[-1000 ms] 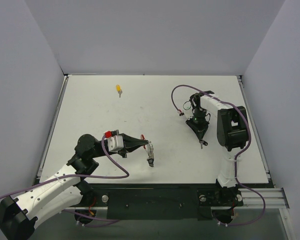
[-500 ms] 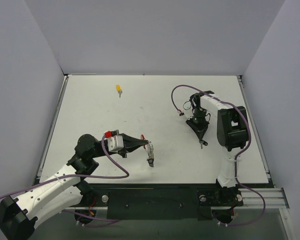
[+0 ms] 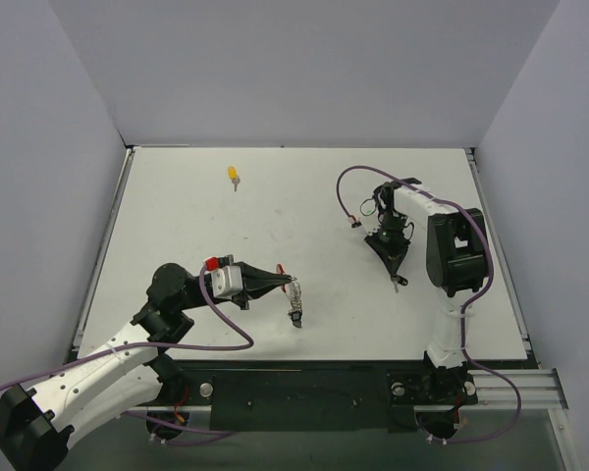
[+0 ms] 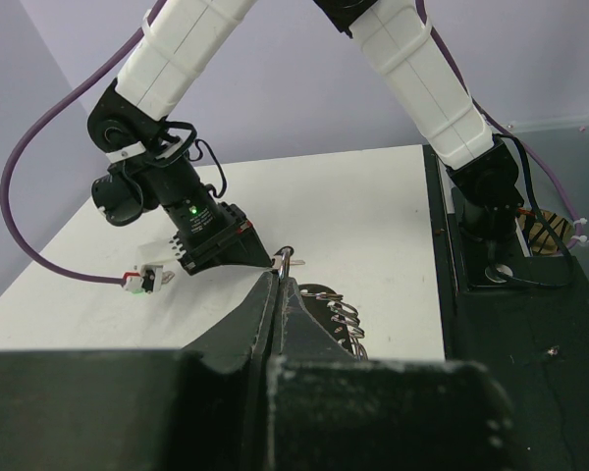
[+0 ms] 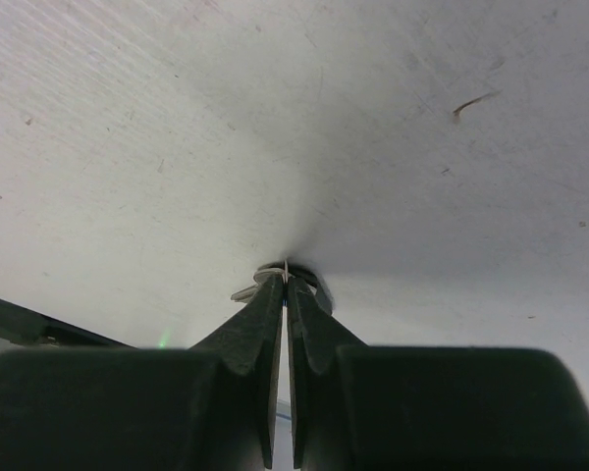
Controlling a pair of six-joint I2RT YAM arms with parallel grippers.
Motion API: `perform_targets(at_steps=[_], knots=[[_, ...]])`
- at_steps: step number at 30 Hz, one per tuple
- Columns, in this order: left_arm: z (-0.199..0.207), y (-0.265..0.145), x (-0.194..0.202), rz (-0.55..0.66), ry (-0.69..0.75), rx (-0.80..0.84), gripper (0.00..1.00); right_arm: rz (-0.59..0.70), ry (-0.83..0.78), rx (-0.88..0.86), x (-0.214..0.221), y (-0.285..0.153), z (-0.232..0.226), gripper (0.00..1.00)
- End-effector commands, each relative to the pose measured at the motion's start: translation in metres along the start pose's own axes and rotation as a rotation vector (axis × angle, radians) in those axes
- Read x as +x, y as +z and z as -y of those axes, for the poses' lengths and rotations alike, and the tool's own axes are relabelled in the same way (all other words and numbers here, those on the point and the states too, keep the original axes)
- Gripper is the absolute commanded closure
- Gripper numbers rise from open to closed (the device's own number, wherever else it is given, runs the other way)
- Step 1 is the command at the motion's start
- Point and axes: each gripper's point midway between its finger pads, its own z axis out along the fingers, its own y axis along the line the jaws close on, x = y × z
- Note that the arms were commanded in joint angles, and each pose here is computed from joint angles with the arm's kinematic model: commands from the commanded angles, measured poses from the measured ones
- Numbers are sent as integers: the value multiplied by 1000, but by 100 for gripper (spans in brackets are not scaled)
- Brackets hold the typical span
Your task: Put the keys on the keyring
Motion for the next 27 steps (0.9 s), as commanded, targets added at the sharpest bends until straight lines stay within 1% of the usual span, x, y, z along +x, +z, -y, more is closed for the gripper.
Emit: perform_targets(at_steps=[1,3,7,10,11,12,13,14,15,17,20,21,22,23,24,25,26,27], knots=[[-3,2,-22,58,58,1,100,19,-19,-27,14,-27,-8,100],[-3,2,-22,58,56,1,100,56,-31,-44,14,-34,-11,100],[-4,2,-19,52,53,-4,100,171,-95,-81,15,-56,-23,100],[-4,4,-22,72,51,-1,100,322,-168,-92,11,-86,-39,100],[-4,4,-22,80,43,-2,100,342,-187,-102,12,-90,-45,100],[-4,5,-24,91,48,1,100,409,-233,-108,11,-103,-54,100],[-4,5,-24,97,46,0,100,432,-265,-115,13,-109,-59,100],[-4,6,-28,115,61,4,100,489,-298,-104,12,-124,-65,100],[-4,6,-30,123,68,7,100,518,-334,-96,17,-134,-70,100],[-2,7,-36,150,60,17,100,597,-389,-112,18,-155,-82,100],[-5,10,-51,190,97,22,100,724,-480,-143,17,-190,-100,100],[-6,13,-52,188,100,24,100,746,-515,-143,20,-198,-106,100],[-8,15,-60,200,112,27,100,796,-546,-148,18,-212,-113,100],[-11,19,-57,191,106,27,100,824,-570,-152,18,-219,-119,100],[-12,21,-67,211,124,34,100,870,-595,-162,16,-230,-126,100],[-15,26,-65,206,116,36,100,911,-622,-158,17,-240,-132,100],[-16,28,-73,224,130,37,100,963,-649,-192,15,-248,-142,100],[-19,32,-71,224,123,39,100,1016,-699,-204,15,-256,-151,100]])
